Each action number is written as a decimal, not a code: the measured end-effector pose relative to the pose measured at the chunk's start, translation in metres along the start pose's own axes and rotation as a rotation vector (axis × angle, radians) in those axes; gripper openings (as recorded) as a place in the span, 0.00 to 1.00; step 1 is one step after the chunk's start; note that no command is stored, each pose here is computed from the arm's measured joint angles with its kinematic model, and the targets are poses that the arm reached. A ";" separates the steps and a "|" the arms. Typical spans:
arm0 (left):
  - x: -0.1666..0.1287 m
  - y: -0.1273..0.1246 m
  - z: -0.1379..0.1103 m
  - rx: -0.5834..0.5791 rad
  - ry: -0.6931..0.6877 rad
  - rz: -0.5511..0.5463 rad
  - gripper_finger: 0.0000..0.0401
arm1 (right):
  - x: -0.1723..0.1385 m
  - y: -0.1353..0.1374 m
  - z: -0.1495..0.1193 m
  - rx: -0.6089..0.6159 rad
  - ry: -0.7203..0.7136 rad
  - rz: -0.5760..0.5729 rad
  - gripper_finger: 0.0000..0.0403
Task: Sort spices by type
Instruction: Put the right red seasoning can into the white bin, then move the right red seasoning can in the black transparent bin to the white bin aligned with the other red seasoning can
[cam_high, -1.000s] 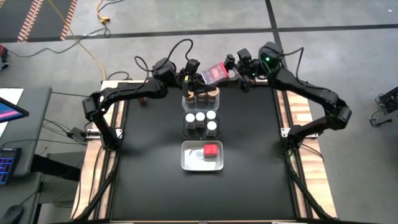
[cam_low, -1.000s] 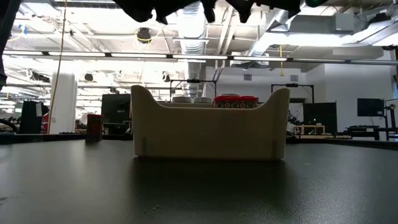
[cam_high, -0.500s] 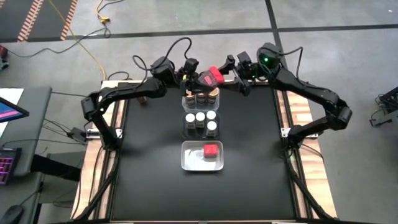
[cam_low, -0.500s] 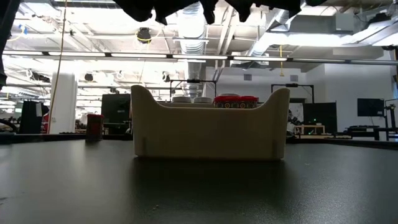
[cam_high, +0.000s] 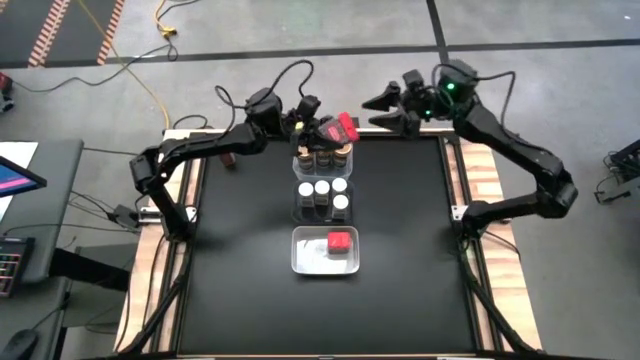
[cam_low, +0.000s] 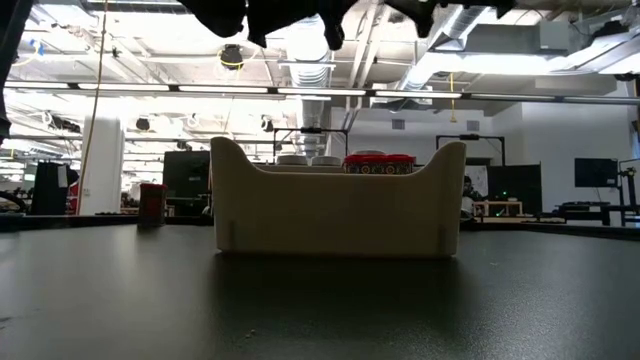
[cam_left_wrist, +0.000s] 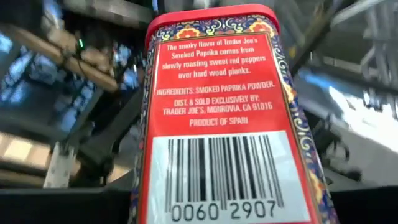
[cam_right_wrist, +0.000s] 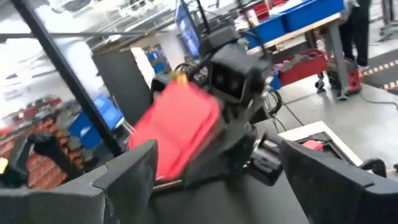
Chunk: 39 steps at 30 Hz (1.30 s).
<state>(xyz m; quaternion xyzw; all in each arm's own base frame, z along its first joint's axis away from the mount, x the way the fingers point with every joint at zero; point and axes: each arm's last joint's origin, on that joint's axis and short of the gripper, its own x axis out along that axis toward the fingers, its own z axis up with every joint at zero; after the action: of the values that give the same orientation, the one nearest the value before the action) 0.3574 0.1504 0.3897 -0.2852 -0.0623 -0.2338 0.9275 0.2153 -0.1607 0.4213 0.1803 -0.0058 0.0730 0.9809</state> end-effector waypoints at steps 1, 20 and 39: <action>0.000 0.002 -0.002 0.007 0.030 -0.002 0.50 | -0.003 0.002 0.001 0.002 -0.003 -0.007 0.90; -0.006 0.023 -0.027 0.189 0.225 0.151 0.44 | -0.004 0.032 -0.035 0.204 0.200 -0.375 0.87; -0.047 -0.022 -0.010 0.405 0.362 0.496 0.35 | 0.009 0.062 -0.081 -0.037 0.605 -0.503 0.85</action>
<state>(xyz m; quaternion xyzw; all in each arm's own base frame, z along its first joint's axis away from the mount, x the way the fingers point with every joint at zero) 0.3057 0.1472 0.3811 -0.0561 0.1291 -0.0313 0.9895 0.2141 -0.0734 0.3676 0.1287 0.3266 -0.1200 0.9287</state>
